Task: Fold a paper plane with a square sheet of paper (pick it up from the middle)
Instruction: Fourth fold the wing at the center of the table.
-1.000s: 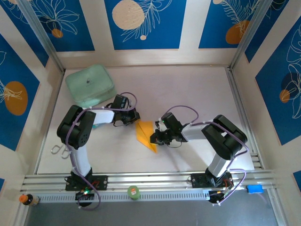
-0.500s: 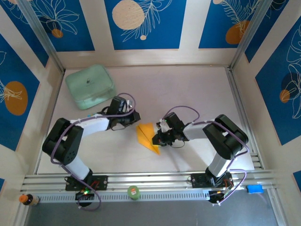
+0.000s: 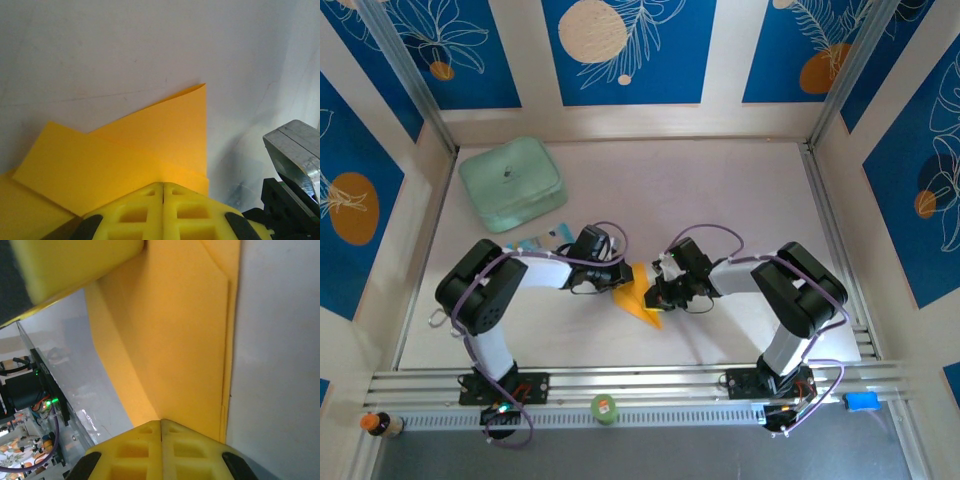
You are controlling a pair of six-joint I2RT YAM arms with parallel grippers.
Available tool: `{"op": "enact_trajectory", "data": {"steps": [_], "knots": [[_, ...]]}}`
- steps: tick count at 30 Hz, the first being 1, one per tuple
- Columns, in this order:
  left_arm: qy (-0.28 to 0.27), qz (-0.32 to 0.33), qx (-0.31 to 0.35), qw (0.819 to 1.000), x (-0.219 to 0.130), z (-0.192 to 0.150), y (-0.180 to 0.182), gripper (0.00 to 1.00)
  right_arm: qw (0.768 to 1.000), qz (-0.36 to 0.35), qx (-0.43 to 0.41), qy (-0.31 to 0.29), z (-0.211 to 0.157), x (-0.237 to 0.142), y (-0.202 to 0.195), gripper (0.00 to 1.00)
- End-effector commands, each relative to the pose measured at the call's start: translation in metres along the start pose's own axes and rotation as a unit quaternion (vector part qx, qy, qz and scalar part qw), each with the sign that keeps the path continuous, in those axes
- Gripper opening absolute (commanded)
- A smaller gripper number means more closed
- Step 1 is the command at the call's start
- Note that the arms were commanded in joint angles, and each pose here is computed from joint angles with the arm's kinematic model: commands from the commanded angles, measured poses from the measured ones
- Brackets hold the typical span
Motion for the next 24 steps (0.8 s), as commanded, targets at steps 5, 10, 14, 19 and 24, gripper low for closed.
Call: {"op": "enact_trajectory", "data": {"steps": [5, 10, 14, 19, 24], "knots": [[0.019, 0.045, -0.027, 0.998, 0.005, -0.021, 0.035, 0.05, 1.0, -0.023, -0.005, 0.005, 0.002, -0.005, 0.027, 0.0], [0.02, 0.042, -0.025, 0.999, 0.004, -0.022, 0.034, 0.05, 0.999, -0.052, 0.004, -0.016, 0.023, 0.008, 0.03, 0.01], [0.02, 0.043, -0.023, 0.999, 0.003, -0.02, 0.032, 0.05, 0.996, -0.085, 0.026, -0.003, 0.023, 0.02, 0.009, 0.01], [0.019, 0.049, -0.027, 0.998, 0.002, -0.02, 0.034, 0.04, 0.996, -0.081, 0.035, 0.017, -0.001, 0.019, -0.004, 0.02], [0.017, 0.052, -0.033, 0.998, 0.003, -0.019, 0.037, 0.04, 0.997, -0.07, 0.018, 0.016, -0.013, 0.004, 0.002, 0.04]]}}
Point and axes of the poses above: each hand's point on the last joint's axis, 136 mm out from that joint toward the fingers, its own x axis out along the fingers, its own y axis along the line the jaws close on, z = x × y, the point moved 4 cm from there along -x, back along the fingers, and after that the axes turned 3 degrees about x, right-handed, at the moved point
